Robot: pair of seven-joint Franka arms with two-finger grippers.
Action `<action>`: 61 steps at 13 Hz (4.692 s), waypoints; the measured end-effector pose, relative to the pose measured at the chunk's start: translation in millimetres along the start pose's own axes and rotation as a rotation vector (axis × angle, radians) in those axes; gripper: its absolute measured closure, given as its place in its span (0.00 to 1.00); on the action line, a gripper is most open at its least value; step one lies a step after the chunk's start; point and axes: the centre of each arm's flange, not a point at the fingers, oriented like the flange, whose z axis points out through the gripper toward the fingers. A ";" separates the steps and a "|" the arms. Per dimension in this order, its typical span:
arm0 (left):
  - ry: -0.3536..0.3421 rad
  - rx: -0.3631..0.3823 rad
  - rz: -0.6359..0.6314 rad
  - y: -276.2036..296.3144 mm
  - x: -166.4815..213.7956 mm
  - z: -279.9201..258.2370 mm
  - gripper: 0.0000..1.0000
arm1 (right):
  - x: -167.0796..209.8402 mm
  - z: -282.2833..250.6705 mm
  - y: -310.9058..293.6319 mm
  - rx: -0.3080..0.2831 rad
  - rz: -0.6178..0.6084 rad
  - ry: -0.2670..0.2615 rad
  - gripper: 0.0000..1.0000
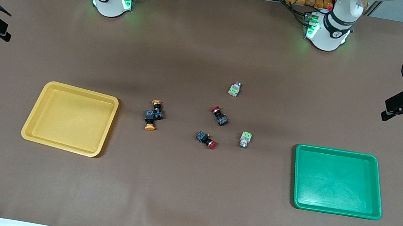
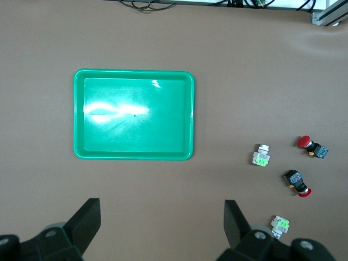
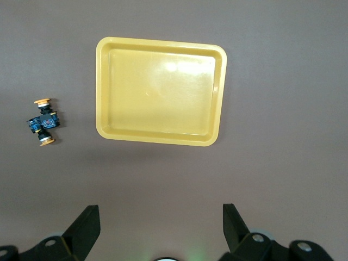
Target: Place green and yellow buttons in trays
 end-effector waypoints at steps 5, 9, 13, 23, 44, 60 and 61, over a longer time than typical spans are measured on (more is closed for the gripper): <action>-0.009 0.001 -0.003 -1.6 -0.9 0.8 0.00 | -1.8 -0.1 18.7 0.002 0.033 -0.001 0.00; -0.029 0.006 -0.036 -9.1 -2.2 2.5 0.00 | -2.8 -0.2 27.3 0.004 0.038 0.000 0.00; -0.100 0.014 -0.060 -8.2 -9.8 9.9 0.00 | -2.6 -0.3 26.0 0.003 0.035 0.000 0.00; -0.273 0.006 0.083 85.6 1.0 120.6 0.00 | -1.3 -1.4 17.3 0.002 0.017 0.005 0.00; -0.300 -0.030 0.060 223.0 -4.9 414.0 0.00 | 7.3 4.9 -8.3 -0.002 -0.049 0.007 0.00; -0.330 -0.008 0.003 249.2 -30.4 477.4 0.59 | 2.3 27.7 -178.7 -0.019 0.035 -0.022 0.00; -0.321 -0.011 -0.002 248.6 -26.6 473.5 0.59 | 1.1 29.9 -188.9 -0.007 0.040 -0.026 0.00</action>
